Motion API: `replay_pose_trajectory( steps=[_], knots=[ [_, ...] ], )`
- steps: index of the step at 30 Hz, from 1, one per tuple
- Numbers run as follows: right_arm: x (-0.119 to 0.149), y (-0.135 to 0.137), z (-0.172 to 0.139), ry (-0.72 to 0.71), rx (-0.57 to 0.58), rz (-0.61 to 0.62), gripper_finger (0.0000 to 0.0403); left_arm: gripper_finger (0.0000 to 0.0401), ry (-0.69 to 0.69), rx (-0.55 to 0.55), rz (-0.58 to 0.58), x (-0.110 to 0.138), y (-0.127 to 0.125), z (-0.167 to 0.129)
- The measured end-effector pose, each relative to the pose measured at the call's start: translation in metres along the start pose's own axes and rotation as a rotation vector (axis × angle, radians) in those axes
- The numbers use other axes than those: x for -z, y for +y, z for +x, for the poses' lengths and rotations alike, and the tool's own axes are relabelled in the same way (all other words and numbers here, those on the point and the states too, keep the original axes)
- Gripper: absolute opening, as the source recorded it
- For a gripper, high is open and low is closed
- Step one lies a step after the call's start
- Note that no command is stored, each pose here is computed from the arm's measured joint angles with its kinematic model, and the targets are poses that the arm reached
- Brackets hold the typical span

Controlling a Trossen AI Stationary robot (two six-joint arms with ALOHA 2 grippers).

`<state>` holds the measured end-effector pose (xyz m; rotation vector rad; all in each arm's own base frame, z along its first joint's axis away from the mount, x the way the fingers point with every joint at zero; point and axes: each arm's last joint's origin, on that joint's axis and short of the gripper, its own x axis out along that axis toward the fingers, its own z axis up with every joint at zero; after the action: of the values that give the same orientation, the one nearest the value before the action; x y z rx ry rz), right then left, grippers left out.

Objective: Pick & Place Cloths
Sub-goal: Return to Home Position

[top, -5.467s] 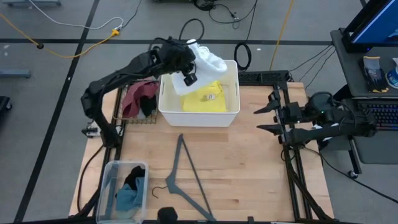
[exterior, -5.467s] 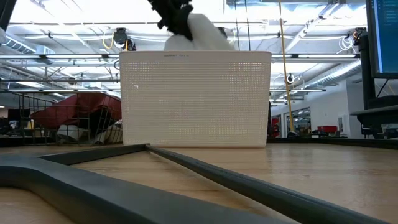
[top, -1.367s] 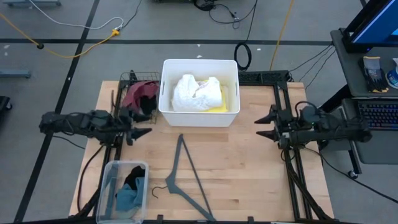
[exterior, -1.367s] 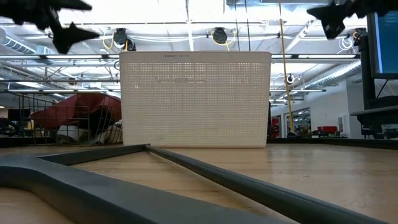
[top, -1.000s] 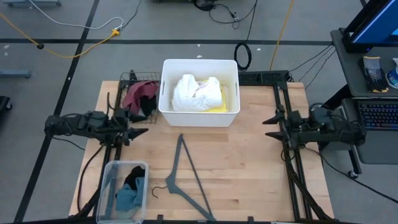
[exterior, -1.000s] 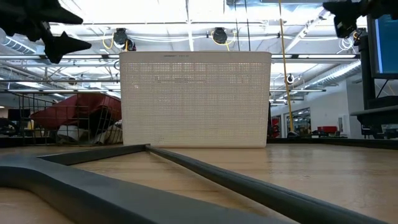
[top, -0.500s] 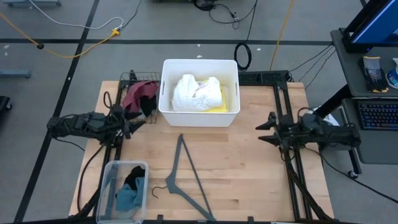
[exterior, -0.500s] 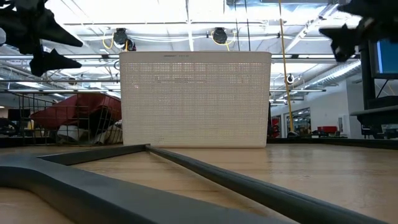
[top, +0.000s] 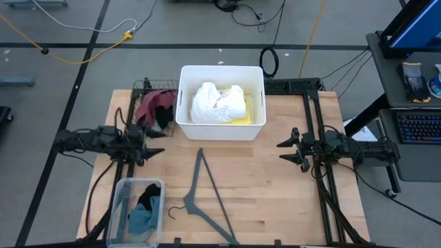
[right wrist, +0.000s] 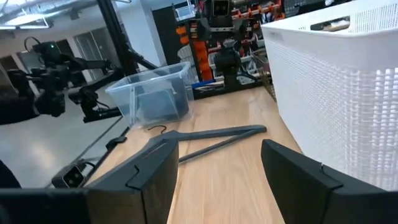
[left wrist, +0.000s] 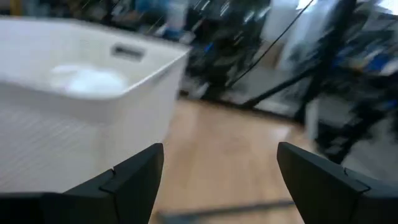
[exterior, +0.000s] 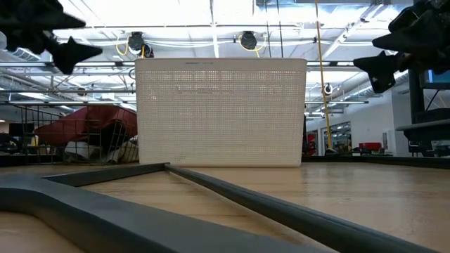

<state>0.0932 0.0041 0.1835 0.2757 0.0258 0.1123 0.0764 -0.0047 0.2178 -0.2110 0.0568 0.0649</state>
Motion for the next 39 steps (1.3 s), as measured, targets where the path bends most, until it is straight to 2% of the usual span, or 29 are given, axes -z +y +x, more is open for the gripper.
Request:
replay_pose_trajectory(
  steps=[3,7,15,19,22,28,31,39],
  knots=[
    [-0.001,0.0,0.0,-0.011,-0.003,-0.016,0.0224,0.0319,-0.044,0.073,-0.013,0.012,-0.001,0.009],
    [-0.002,0.001,0.0,-0.019,-0.005,-0.027,0.0224,0.0323,-0.043,0.075,-0.051,0.023,0.0,0.014],
    [-0.002,0.001,0.0,-0.02,-0.005,-0.058,0.0224,0.0324,-0.057,0.121,0.111,0.032,0.0,0.018],
    [-0.001,0.0,0.0,-0.021,-0.002,-0.086,0.0224,0.0324,-0.059,0.159,0.14,0.04,0.0,0.021],
    [0.004,-0.002,0.002,-0.016,0.017,-0.085,0.0224,0.0324,-0.078,0.164,0.134,0.047,0.001,0.024],
    [0.014,-0.005,0.004,0.001,0.029,-0.078,0.0224,0.0324,-0.08,0.135,0.124,0.047,0.002,0.024],
    [0.015,-0.006,0.004,0.005,0.029,-0.082,0.0224,0.0324,-0.077,0.098,0.1,0.047,0.003,0.024],
    [0.016,-0.006,0.005,0.008,0.028,-0.078,0.0224,0.0324,-0.091,0.102,0.096,0.046,0.003,0.024]
  ],
)
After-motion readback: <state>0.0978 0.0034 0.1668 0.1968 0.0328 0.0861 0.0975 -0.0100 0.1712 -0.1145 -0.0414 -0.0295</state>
